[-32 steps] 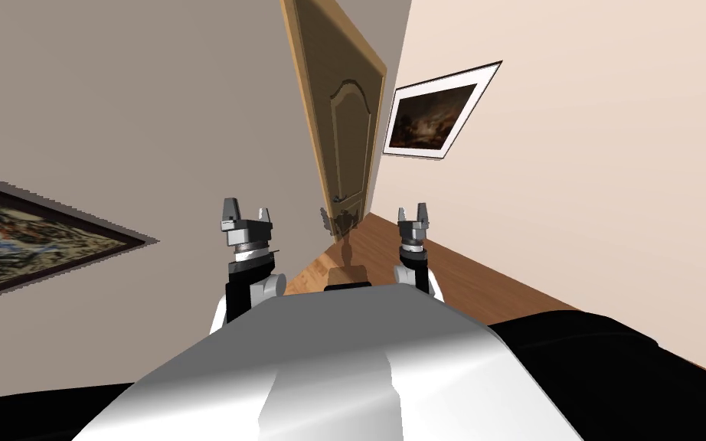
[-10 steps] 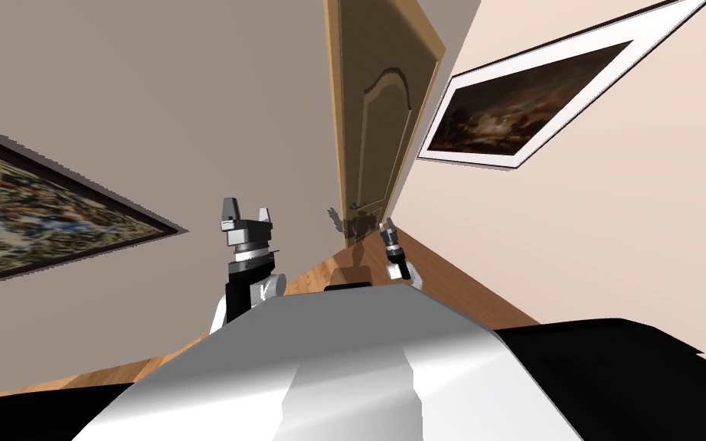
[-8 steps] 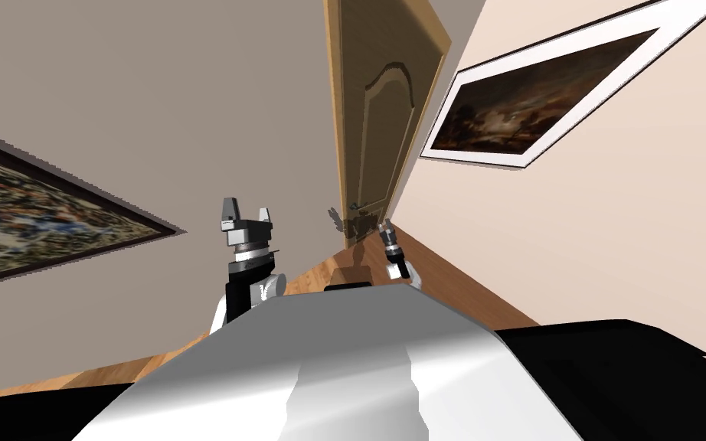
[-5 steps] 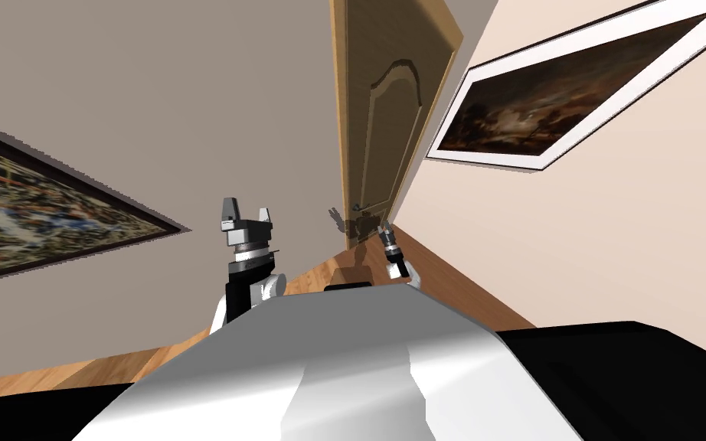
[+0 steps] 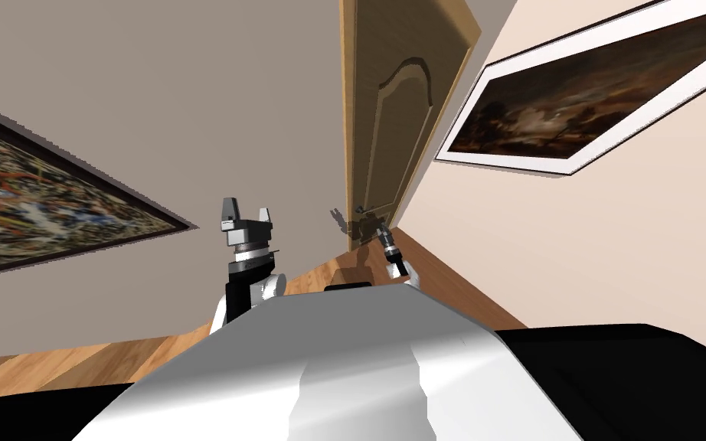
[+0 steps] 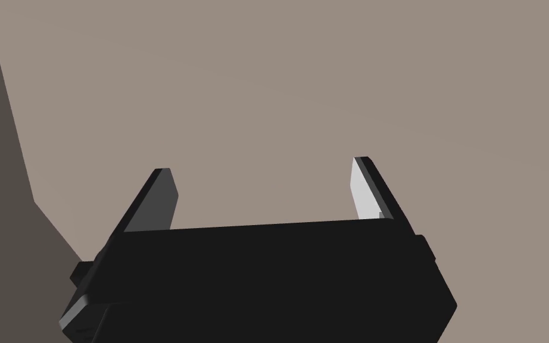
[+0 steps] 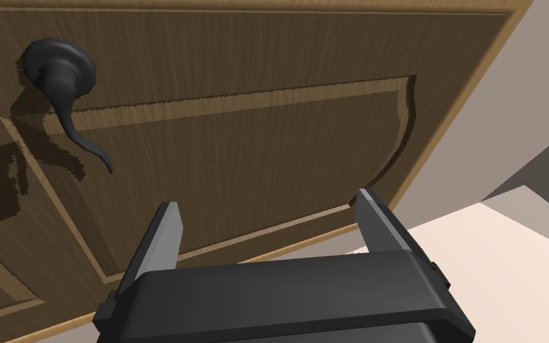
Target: Pull the door open
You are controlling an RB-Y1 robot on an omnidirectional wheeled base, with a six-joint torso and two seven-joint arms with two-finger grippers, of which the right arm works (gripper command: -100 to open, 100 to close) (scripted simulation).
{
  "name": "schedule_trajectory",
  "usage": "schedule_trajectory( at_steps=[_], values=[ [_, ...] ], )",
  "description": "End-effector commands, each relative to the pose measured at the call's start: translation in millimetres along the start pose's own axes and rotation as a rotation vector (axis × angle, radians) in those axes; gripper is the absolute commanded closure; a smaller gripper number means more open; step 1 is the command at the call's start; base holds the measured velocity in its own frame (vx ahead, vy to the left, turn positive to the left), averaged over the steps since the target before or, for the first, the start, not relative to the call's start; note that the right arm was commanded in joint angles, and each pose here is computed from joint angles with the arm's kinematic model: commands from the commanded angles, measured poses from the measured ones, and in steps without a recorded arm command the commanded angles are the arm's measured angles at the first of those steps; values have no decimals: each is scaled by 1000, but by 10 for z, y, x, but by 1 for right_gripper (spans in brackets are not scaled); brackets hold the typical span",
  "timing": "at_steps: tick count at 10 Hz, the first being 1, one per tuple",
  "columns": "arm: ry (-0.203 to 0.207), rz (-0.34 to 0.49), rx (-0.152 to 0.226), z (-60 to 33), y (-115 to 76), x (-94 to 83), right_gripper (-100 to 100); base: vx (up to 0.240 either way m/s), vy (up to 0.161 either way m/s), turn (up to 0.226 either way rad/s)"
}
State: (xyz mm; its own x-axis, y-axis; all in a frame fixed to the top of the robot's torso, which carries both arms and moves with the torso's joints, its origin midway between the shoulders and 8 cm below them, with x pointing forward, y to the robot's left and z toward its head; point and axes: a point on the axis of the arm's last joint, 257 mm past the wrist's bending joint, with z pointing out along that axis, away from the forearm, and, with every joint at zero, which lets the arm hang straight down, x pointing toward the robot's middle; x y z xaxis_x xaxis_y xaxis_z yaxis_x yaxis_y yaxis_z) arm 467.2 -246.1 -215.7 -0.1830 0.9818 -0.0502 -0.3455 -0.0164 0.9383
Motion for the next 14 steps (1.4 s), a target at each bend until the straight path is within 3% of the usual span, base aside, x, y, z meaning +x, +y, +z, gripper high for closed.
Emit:
schedule_trajectory(
  at_steps=[1, 6, 14],
  values=[
    [6, -1, 33, -10, -145, -39, -100, 77, -56, 131],
    [16, -9, 137, -98, -607, -179, -100, 84, -64, 151],
    [17, -32, 263, -243, -1099, -441, -100, 72, -56, 114]
  ],
)
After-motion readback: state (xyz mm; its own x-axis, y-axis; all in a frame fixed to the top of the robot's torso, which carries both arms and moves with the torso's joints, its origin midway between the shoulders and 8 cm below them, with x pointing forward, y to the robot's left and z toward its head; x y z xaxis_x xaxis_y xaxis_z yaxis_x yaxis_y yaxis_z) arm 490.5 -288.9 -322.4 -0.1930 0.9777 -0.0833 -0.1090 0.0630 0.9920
